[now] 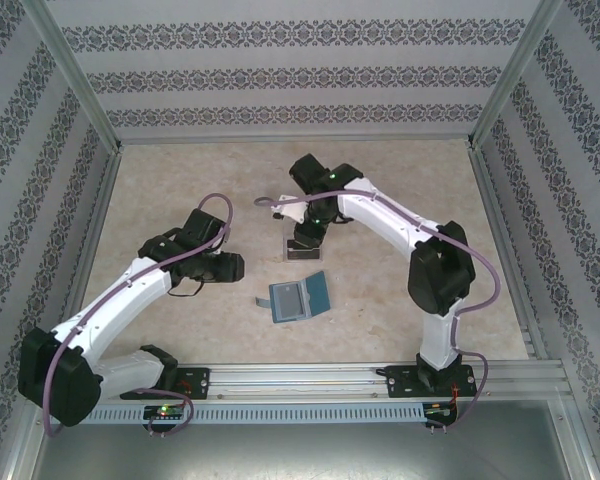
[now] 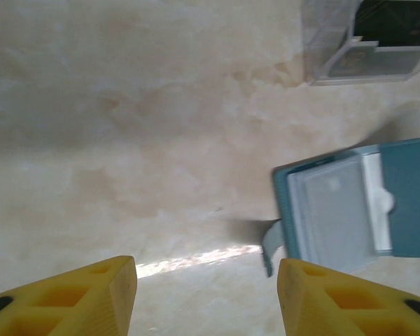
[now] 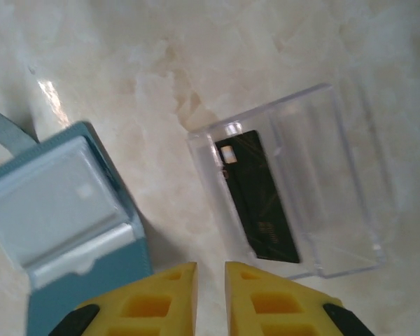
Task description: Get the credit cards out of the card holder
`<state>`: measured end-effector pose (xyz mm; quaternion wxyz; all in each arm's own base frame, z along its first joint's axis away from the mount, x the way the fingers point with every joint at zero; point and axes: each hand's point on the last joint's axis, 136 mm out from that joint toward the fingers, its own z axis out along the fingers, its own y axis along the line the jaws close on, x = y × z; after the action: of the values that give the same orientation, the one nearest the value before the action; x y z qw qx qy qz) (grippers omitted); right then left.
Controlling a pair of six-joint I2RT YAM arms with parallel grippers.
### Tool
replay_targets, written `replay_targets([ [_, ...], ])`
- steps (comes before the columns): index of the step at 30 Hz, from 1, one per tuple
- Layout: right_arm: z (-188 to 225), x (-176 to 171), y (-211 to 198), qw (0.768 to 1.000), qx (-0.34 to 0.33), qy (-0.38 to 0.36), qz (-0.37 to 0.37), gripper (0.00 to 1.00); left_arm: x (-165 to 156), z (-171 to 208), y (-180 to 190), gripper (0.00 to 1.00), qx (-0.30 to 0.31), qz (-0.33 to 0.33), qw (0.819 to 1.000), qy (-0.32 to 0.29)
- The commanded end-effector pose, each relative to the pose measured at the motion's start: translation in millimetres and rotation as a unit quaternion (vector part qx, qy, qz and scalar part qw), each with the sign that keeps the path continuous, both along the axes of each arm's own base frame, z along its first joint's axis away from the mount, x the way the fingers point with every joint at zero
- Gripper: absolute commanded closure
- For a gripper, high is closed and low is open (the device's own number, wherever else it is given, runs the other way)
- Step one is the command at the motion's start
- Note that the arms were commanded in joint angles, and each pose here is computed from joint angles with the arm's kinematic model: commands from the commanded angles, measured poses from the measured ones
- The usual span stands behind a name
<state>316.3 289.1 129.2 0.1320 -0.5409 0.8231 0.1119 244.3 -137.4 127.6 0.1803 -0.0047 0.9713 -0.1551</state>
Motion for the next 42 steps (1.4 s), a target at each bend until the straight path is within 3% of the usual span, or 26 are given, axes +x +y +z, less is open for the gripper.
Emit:
replay_targets([
  [1, 9, -5, 17, 0.994, 0.049, -0.01, -0.101, 0.8, 15, 6, -28, 0.43, -0.086, 0.012, 0.996, -0.004],
  [6, 1, -29, 14, 0.98, 0.061, 0.006, -0.188, 0.79, 19, -3, -49, 0.44, -0.132, 0.015, 0.991, 0.018],
  [11, -5, -41, -2, 0.951, 0.089, 0.023, -0.296, 0.77, 22, -14, -69, 0.47, -0.158, 0.018, 0.987, 0.04],
  [17, -6, -53, -30, 0.915, 0.118, 0.023, -0.386, 0.77, 16, -32, -89, 0.56, -0.157, 0.009, 0.985, 0.067],
  [23, -7, -77, -32, 0.878, 0.156, 0.091, -0.443, 0.77, 3, -52, -106, 0.63, -0.144, 0.003, 0.985, 0.09],
  [37, -39, -110, 2, 0.855, 0.194, 0.196, -0.44, 0.78, -27, -97, -94, 0.87, -0.1, 0.011, 0.987, 0.127],
  [42, -47, -114, 21, 0.854, 0.192, 0.229, -0.425, 0.78, -31, -107, -88, 0.9, -0.075, -0.001, 0.988, 0.137],
])
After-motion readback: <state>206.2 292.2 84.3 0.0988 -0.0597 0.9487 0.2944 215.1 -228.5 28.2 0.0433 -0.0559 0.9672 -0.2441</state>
